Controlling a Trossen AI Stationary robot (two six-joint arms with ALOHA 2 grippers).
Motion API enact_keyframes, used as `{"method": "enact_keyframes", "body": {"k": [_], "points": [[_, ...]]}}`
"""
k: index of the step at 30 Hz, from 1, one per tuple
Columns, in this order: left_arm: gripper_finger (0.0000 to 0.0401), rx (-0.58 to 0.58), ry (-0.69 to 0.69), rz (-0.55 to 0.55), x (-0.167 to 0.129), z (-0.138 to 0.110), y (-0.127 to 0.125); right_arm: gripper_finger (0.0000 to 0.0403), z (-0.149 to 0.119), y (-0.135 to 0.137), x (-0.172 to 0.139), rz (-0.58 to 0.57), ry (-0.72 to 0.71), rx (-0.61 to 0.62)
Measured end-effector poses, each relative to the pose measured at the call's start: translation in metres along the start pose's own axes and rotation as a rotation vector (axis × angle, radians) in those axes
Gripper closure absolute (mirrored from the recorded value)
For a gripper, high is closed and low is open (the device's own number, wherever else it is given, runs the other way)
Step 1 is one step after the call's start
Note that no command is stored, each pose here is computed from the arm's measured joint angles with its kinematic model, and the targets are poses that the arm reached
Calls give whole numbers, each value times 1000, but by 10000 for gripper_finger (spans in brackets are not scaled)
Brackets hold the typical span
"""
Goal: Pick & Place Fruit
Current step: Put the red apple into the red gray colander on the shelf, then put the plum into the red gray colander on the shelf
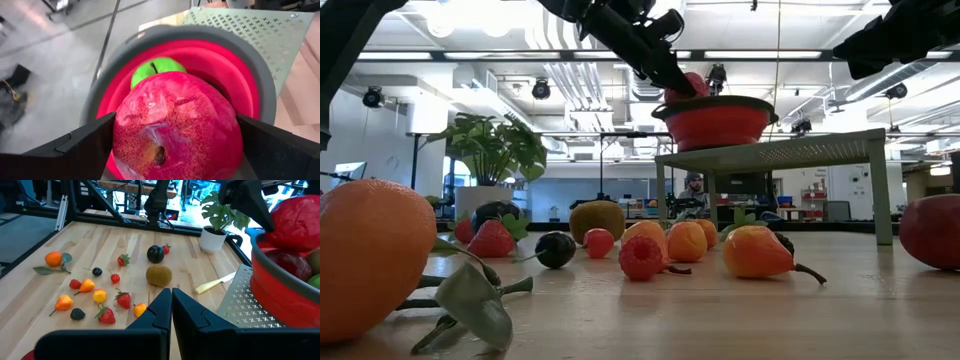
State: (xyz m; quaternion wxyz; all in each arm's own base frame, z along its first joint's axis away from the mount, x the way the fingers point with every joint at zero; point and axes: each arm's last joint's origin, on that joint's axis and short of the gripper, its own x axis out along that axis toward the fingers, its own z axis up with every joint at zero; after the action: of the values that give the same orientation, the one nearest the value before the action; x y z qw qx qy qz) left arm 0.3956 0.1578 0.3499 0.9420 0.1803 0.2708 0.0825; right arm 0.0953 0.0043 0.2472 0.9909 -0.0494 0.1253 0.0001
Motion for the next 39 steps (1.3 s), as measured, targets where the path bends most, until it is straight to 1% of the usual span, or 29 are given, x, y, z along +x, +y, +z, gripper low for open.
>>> {"method": "enact_keyframes", "body": {"k": [3,5,8,10,13,15,16,18,19,21,23,24,26,29,33,36,39], "points": [[1,-57,17,9,0,-2,1,394,0,0,0,0,0,0],[1,-74,34,23,0,-3,1,394,0,0,0,0,0,1],[1,-23,41,23,-1,-3,1,394,0,0,0,0,0,0],[1,7,22,9,-1,-1,0,394,0,0,0,0,0,2],[1,-7,-3,24,-2,2,1,394,0,0,0,0,0,0],[1,26,-35,-66,-3,1,1,394,0,0,0,0,0,2],[1,16,-50,-79,-3,2,1,394,0,0,0,0,0,1],[1,-28,-40,6,-3,4,5,394,0,0,0,0,0,0],[1,-29,-37,4,-4,4,6,394,0,0,0,0,0,2],[1,-21,-87,-77,-7,6,6,394,0,0,0,0,0,0],[1,-19,-67,-6,-11,9,9,394,0,0,0,0,0,2],[1,-19,-68,0,-13,10,10,394,0,0,0,0,0,2],[1,4,-94,-70,-15,11,8,394,0,0,0,0,0,0],[1,28,-100,-67,-19,12,7,394,0,0,0,0,0,0],[1,-13,-116,-91,-33,19,6,394,0,0,0,0,0,1],[1,-18,-138,-130,-56,26,4,394,0,0,0,0,0,2],[1,-81,-119,-155,-83,30,3,394,0,0,0,0,0,0]]}}
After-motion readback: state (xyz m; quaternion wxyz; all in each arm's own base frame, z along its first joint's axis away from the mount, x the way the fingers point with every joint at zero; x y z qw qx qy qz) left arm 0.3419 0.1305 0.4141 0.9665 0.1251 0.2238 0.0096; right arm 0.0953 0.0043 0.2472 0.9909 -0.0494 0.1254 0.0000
